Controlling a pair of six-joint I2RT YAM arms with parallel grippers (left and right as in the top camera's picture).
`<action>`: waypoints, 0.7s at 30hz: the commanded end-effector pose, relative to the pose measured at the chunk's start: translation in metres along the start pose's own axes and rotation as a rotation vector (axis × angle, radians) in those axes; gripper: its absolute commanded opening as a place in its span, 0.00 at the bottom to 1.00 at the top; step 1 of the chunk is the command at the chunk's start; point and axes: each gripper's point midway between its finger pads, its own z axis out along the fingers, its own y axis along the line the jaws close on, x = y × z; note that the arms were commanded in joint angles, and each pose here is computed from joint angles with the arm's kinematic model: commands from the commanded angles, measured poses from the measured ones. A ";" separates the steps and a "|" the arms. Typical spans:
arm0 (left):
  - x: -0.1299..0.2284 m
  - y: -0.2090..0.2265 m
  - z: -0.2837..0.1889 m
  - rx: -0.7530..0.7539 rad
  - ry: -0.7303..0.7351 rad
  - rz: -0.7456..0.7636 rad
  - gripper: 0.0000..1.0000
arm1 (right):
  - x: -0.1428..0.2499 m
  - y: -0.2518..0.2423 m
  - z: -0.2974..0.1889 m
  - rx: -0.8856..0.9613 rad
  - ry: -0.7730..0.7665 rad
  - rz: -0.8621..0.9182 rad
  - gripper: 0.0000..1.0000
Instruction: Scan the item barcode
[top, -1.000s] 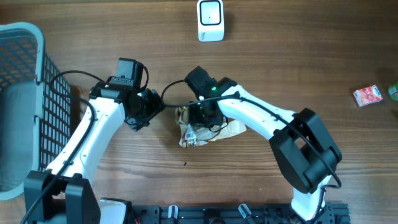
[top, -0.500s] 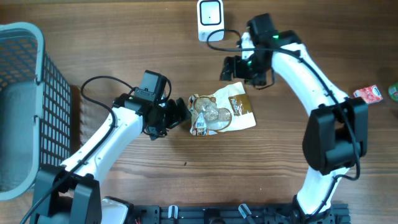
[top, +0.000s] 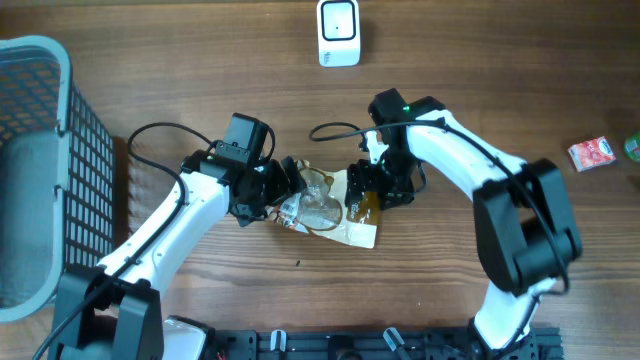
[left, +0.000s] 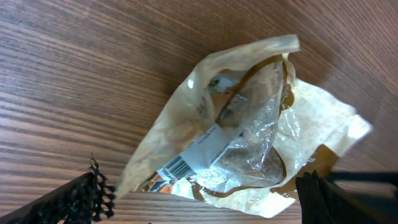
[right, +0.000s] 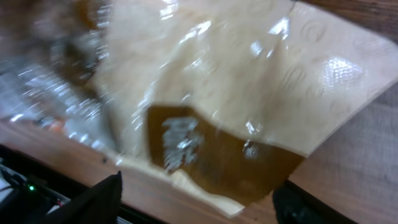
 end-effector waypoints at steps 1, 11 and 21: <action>0.001 0.006 0.002 -0.023 -0.002 -0.015 1.00 | -0.022 0.009 -0.068 0.061 -0.310 -0.022 1.00; -0.005 0.018 0.001 -0.084 -0.051 -0.147 1.00 | -0.082 0.049 -0.032 -0.180 -0.372 -0.301 0.82; -0.010 0.049 -0.004 -0.227 -0.106 -0.169 0.98 | -0.060 -0.041 -0.003 0.147 -0.224 0.164 0.26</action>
